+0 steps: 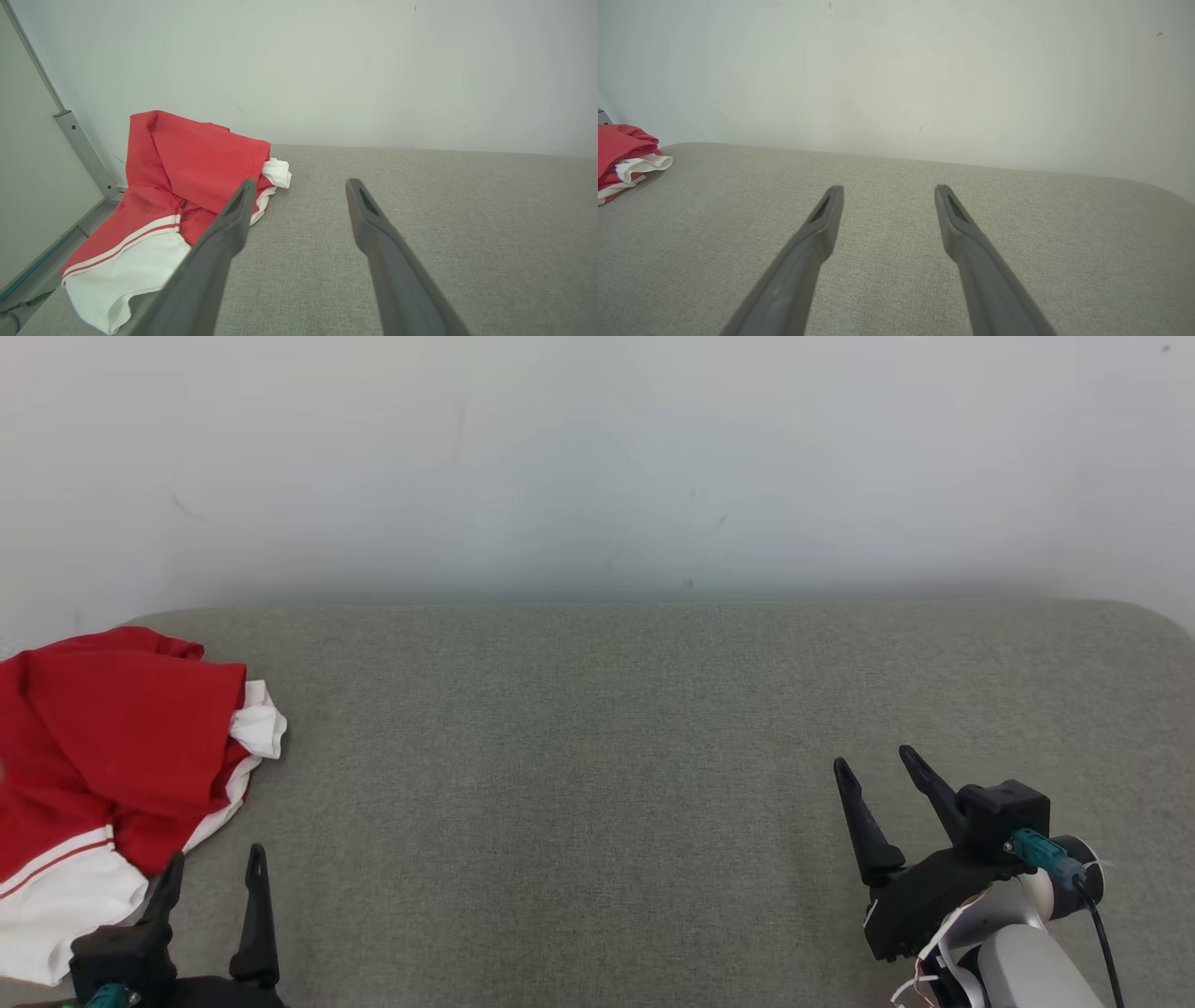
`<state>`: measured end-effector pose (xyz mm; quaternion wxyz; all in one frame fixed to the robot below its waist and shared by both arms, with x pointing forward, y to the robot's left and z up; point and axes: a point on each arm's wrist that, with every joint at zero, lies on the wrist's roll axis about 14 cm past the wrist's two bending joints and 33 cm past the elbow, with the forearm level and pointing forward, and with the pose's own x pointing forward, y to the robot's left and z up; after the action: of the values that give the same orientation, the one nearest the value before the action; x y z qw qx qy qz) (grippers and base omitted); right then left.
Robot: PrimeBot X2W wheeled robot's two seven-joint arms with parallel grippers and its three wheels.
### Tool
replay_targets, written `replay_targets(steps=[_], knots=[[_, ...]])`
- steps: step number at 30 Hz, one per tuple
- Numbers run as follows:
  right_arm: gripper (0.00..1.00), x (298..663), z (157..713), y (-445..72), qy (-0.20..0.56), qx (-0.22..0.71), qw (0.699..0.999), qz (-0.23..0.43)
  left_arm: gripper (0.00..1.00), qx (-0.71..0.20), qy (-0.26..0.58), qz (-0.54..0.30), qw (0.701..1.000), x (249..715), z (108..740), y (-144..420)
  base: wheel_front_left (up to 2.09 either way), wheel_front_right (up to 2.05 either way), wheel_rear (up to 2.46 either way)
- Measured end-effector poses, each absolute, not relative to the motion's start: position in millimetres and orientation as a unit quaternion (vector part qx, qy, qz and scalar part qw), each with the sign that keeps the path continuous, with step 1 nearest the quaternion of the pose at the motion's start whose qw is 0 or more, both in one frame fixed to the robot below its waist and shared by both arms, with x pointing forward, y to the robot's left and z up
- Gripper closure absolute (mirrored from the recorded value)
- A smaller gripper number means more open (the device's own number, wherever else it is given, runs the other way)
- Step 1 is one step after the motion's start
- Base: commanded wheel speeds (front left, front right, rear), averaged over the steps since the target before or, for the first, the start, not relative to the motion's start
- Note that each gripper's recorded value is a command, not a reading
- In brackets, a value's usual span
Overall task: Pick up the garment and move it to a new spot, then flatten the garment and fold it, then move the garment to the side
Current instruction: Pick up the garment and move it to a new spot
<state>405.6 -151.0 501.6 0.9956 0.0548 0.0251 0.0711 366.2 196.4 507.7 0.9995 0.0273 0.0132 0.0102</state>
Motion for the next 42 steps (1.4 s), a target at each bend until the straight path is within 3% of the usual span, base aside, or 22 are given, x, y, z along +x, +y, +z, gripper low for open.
replay_targets(steps=[14, 42], knots=[[0.0, 416, 495, -106, 0.04, 0.06, 0.989, 0.13, 0.0, 0.038, 0.014, 0.069, 0.997, 341, 511, 235, 0.0, 0.0, 0.0], [0.0, 411, 499, 32, 0.044, 0.057, 0.949, 0.308, 0.0, 0.036, 0.019, 0.25, 0.967, 230, 513, 336, 0.0, 0.0, 0.0]])
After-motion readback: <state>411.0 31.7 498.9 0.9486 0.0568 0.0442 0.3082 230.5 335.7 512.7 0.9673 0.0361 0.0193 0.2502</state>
